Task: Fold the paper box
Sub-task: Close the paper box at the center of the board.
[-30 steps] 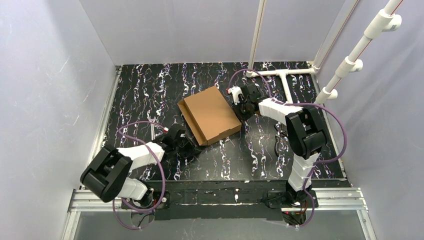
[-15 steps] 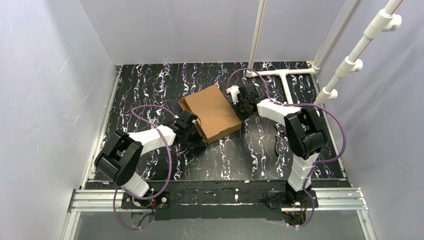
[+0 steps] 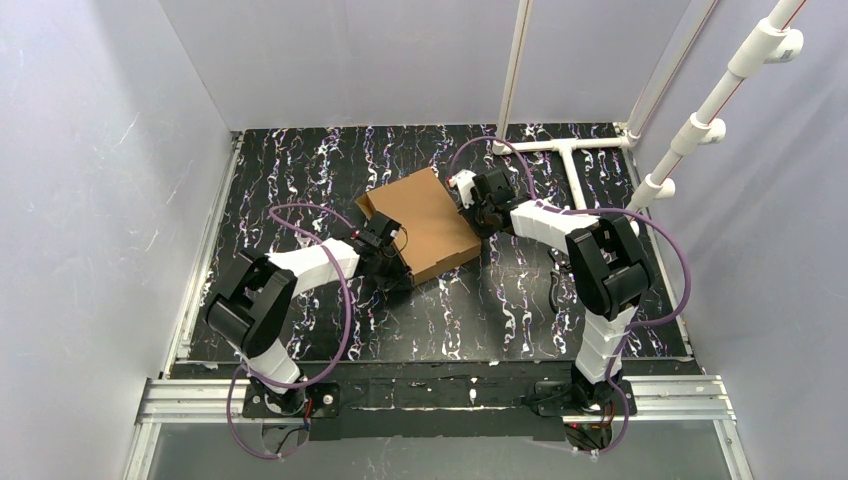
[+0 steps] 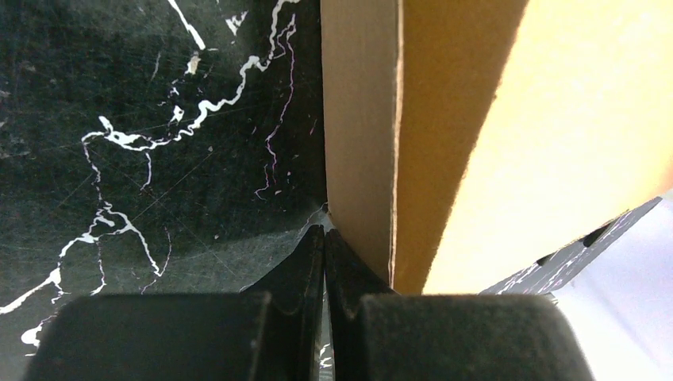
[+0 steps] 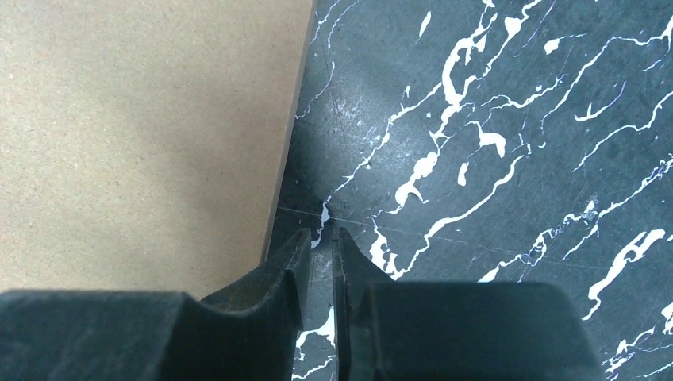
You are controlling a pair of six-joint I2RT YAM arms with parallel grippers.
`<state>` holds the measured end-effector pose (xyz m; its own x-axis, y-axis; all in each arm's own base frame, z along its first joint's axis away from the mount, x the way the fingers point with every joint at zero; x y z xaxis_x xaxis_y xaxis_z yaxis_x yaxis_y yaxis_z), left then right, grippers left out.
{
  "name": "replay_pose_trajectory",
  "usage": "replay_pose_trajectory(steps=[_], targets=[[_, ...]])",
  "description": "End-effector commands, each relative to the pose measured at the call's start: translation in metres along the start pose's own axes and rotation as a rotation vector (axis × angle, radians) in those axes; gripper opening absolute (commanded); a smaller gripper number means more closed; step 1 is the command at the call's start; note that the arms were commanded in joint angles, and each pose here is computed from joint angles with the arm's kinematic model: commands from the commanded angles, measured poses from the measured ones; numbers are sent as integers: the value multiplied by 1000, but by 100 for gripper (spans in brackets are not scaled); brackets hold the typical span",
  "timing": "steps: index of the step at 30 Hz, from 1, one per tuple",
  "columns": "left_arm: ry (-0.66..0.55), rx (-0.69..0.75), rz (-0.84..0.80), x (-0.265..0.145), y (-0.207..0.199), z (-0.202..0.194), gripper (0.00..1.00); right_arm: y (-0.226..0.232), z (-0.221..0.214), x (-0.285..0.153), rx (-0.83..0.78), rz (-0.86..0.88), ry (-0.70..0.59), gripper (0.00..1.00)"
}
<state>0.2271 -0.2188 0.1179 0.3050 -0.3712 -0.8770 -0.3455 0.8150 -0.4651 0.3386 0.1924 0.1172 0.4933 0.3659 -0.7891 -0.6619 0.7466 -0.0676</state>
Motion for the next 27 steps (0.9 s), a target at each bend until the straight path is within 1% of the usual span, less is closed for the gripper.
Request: replay_pose_trajectory(steps=[1, 4, 7, 11, 15, 18, 24, 27], targets=[[-120, 64, -524, -40, -94, 29, 1, 53, -16, 10, 47, 260, 63, 27], [-117, 102, -487, -37, -70, 26, 4, 36, -16, 8, 69, 232, 60, 28], [-105, 148, -397, -33, -29, 16, 8, 21, -13, 0, 77, 199, 37, 29], [-65, 222, -216, -33, 16, 6, 23, 11, -9, -6, 62, 173, 21, 34], [-50, 285, -143, -38, 41, 2, 32, 8, -9, -5, 46, 160, 27, 39], [-56, 298, -79, -43, 56, 4, 33, 3, -8, -6, 28, 123, 26, 41], [-41, 279, 61, -50, 83, 7, 31, -4, -2, -12, -12, 81, 14, 46], [-102, 244, 100, -57, 91, 16, 31, -7, 5, -15, -58, 73, -2, 51]])
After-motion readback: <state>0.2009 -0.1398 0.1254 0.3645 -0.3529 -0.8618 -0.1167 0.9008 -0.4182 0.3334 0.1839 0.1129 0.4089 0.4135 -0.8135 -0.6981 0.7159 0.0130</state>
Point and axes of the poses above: each gripper's point midway between its finger pads, its own x axis out along the fingers, its own y axis along the line the jaws close on, z = x × y, the point moved 10 cm from there along -x, back along the fingers, and after that the axes turned 2 degrees about x, right-handed, at the moved point
